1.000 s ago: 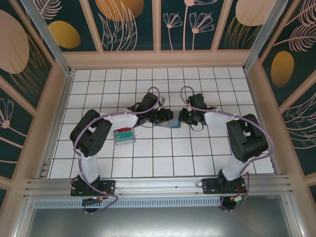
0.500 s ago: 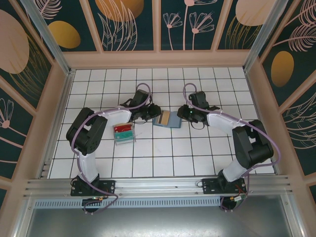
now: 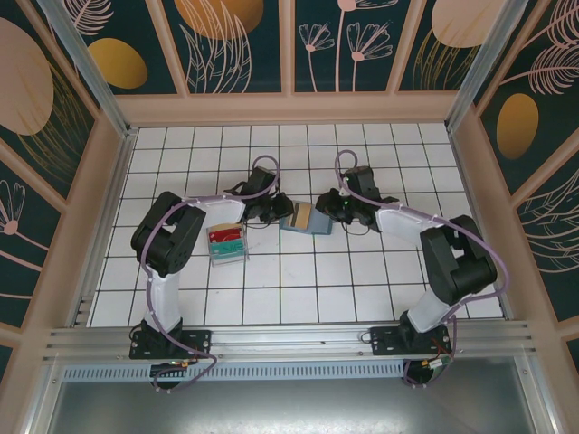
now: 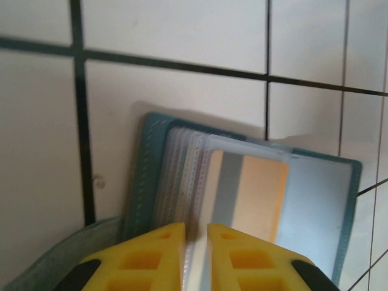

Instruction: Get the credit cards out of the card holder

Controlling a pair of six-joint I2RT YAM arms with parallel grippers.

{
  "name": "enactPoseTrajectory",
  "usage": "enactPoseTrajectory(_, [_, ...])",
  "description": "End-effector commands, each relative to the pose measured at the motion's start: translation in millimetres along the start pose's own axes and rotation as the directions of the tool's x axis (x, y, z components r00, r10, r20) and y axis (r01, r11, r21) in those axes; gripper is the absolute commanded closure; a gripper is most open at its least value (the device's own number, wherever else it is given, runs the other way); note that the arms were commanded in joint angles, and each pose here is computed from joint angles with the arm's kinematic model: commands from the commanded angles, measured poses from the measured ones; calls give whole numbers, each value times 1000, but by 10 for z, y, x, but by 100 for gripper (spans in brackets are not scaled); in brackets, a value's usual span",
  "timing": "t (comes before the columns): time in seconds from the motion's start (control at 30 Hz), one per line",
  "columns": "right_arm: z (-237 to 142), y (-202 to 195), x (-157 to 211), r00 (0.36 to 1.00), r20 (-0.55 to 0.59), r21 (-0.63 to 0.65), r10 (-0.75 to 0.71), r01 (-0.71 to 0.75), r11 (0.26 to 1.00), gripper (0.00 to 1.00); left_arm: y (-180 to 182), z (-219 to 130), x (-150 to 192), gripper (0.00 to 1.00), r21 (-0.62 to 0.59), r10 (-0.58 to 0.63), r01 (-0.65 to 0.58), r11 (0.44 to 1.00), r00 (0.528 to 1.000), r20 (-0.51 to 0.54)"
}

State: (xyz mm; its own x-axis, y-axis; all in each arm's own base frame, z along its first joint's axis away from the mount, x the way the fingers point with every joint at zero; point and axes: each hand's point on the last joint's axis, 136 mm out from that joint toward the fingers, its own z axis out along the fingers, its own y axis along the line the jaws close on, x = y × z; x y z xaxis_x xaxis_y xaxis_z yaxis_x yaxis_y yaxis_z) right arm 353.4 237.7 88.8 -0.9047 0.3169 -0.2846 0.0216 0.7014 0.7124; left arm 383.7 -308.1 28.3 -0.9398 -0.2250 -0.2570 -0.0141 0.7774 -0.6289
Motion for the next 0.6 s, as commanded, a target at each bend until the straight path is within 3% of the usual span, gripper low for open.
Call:
enactPoseTrajectory(0.0, [117, -29, 109, 998, -48, -39, 40, -41, 998, 85, 111, 6, 88, 81, -11, -61, 61, 998, 998, -11])
enactPoseTrajectory(0.57, [426, -193, 248, 987, -147, -62, 61, -71, 996, 83, 227, -17, 158, 79, -53, -82, 82, 995, 996, -14])
